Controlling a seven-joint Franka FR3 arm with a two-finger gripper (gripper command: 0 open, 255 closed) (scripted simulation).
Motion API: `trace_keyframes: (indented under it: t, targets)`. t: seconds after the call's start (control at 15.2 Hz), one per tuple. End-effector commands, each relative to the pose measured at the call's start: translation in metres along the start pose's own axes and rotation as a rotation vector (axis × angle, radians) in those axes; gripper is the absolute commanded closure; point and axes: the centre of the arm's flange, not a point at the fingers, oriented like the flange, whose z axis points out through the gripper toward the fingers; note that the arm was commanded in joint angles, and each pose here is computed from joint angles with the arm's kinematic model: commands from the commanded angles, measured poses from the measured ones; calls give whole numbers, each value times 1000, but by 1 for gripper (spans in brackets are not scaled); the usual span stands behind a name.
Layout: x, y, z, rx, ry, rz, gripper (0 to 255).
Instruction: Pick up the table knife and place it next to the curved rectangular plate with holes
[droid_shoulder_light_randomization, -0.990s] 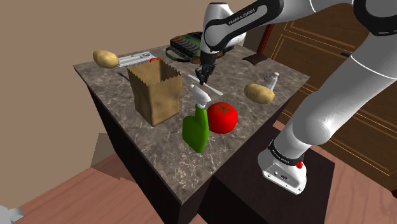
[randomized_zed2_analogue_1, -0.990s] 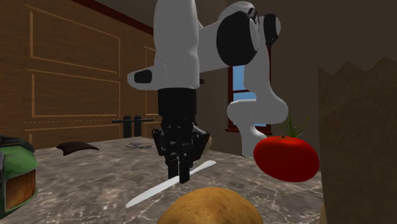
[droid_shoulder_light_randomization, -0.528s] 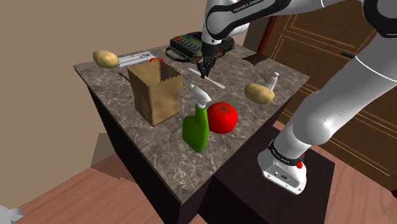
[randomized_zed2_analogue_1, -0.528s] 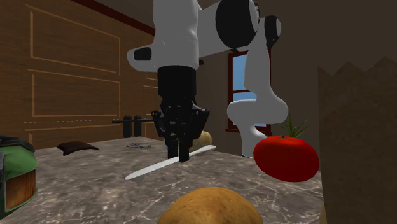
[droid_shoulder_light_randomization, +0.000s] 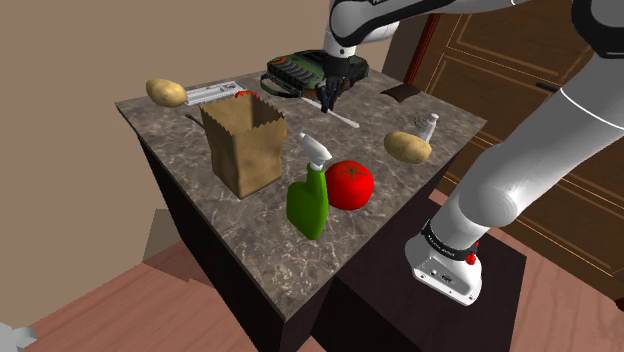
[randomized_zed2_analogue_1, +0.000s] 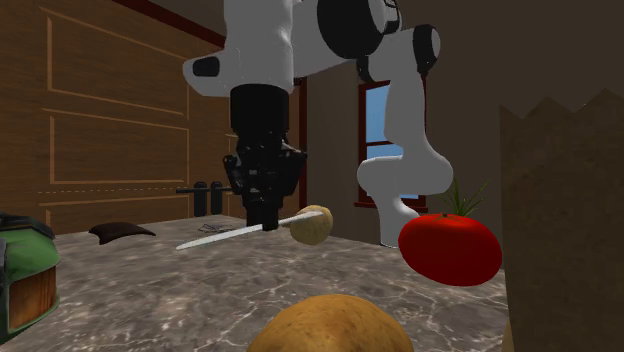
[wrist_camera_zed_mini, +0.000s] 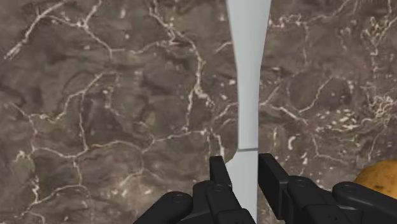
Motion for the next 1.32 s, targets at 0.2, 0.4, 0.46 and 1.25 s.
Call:
trace_keyframes:
  t: [0.2, 0.4, 0.46, 1.25]
  targets:
    - [11, 62, -2, 0, 0, -1, 255]
    - [18, 101, -3, 0, 0, -1, 255]
    - [20, 114, -4, 0, 0, -1, 255]
    - [47, 270, -7, 0, 0, -1, 255]
